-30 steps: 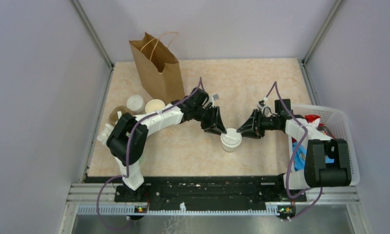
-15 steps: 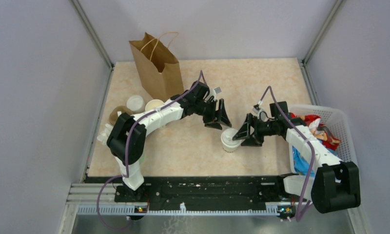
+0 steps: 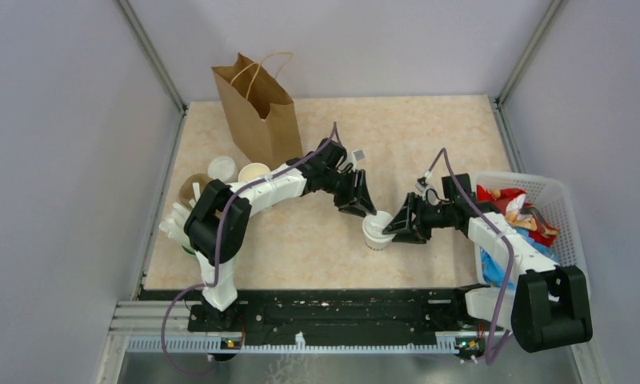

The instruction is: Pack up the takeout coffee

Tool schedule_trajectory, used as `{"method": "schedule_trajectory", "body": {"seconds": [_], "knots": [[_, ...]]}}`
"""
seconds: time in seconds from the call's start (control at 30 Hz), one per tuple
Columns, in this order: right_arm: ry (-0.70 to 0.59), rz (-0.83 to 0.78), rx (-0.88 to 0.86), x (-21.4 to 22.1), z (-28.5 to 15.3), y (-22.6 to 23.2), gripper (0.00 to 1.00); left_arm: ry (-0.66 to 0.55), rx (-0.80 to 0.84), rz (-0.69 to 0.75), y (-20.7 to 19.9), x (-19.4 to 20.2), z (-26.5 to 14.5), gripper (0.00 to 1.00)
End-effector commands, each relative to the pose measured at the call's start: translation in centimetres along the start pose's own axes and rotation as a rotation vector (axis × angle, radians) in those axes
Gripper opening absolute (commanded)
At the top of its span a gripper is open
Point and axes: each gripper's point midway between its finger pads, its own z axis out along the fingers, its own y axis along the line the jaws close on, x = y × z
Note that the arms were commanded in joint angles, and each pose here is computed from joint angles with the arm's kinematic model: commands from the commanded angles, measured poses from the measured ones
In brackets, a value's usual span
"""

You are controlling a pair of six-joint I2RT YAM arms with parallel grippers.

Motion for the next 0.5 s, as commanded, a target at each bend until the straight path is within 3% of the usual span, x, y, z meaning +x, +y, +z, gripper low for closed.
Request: {"method": "schedule_trajectory", "body": {"seconds": [0.0,0.13,0.33,0.47], "knots": [[-0.026,-0.003,0.030,0.0,0.7,-2.0,0.47,-0.003,-0.050,0.012,2.0,0.8,0.3,0.45],[-0.044,0.038,0.112,0.6,1.3,-4.9,0.40,-0.006,-0.096,-0.013,3.6,1.7,0.0,0.42],[-0.119,-0.043,0.127,-2.1,0.6,-3.7,0.41,-0.028,-0.128,-0.033,4.3,3.1,-1.5,0.40],[-0.087,-0.070,0.109,-3.1,1.1,-3.6,0.42,-0.032,-0.116,-0.052,4.2,4.4,-2.5,0.40]]}}
